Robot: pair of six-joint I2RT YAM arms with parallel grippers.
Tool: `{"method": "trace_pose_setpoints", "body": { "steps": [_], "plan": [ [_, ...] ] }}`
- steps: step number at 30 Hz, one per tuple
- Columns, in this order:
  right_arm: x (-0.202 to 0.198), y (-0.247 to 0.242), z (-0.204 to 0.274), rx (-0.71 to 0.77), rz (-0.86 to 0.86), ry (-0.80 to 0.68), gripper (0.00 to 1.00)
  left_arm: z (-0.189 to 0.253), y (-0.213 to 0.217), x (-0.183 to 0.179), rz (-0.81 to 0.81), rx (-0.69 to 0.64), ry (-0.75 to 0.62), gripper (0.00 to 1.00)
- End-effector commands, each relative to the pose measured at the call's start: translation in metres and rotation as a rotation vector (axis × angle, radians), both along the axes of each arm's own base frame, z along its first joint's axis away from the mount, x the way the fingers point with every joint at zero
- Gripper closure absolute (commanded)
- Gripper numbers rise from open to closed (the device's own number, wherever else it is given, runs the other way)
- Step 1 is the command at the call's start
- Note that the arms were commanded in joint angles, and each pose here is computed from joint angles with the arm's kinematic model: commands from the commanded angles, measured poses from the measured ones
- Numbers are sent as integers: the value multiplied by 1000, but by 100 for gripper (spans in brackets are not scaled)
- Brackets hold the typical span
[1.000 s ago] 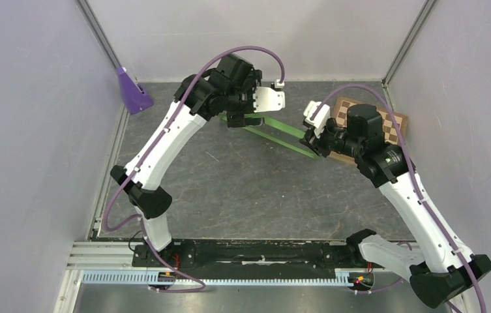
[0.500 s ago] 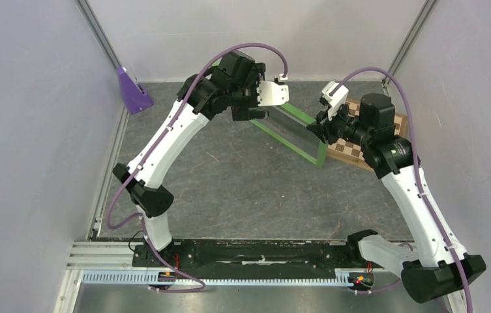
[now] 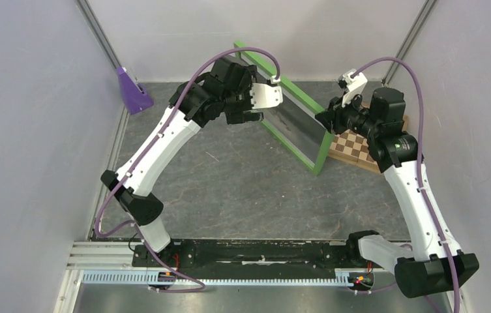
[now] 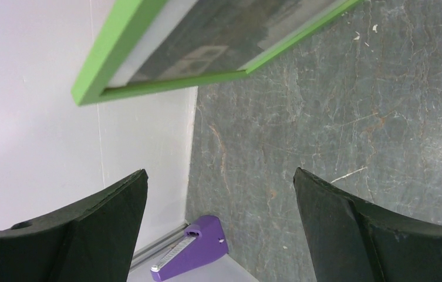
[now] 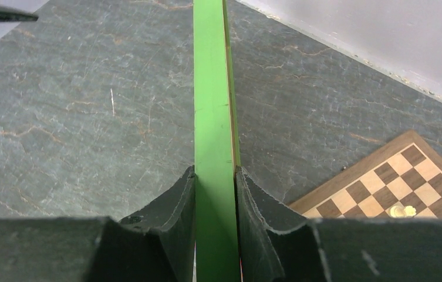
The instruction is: Put the photo into the frame
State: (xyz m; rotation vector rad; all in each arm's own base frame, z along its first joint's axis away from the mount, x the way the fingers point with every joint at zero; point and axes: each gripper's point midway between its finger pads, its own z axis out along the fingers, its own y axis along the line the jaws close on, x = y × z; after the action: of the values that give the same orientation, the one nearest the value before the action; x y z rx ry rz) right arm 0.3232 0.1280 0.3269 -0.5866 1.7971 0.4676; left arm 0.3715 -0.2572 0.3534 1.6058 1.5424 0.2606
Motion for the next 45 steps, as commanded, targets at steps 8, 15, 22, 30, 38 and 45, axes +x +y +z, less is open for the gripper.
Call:
{"method": "trace_pose_setpoints", "body": {
  "steps": [8,15,22,30,38,45],
  "plan": [
    [21,-37,-3,91,-182,75,100,8,4,-11,31,-96,-2,0],
    [25,-67,-43,92,-265,168,100,-4,2,-18,18,-109,34,0],
    [20,-85,-70,97,-305,215,100,-18,-1,-20,27,-123,68,0],
    [5,-111,-101,100,-343,272,100,-43,-11,-25,37,-156,167,0],
    [-20,-122,-147,107,-322,359,100,-58,-27,-31,27,-199,247,1],
    [-43,-91,-188,246,-182,408,100,-75,-41,-33,33,-210,296,1]
  ]
}}
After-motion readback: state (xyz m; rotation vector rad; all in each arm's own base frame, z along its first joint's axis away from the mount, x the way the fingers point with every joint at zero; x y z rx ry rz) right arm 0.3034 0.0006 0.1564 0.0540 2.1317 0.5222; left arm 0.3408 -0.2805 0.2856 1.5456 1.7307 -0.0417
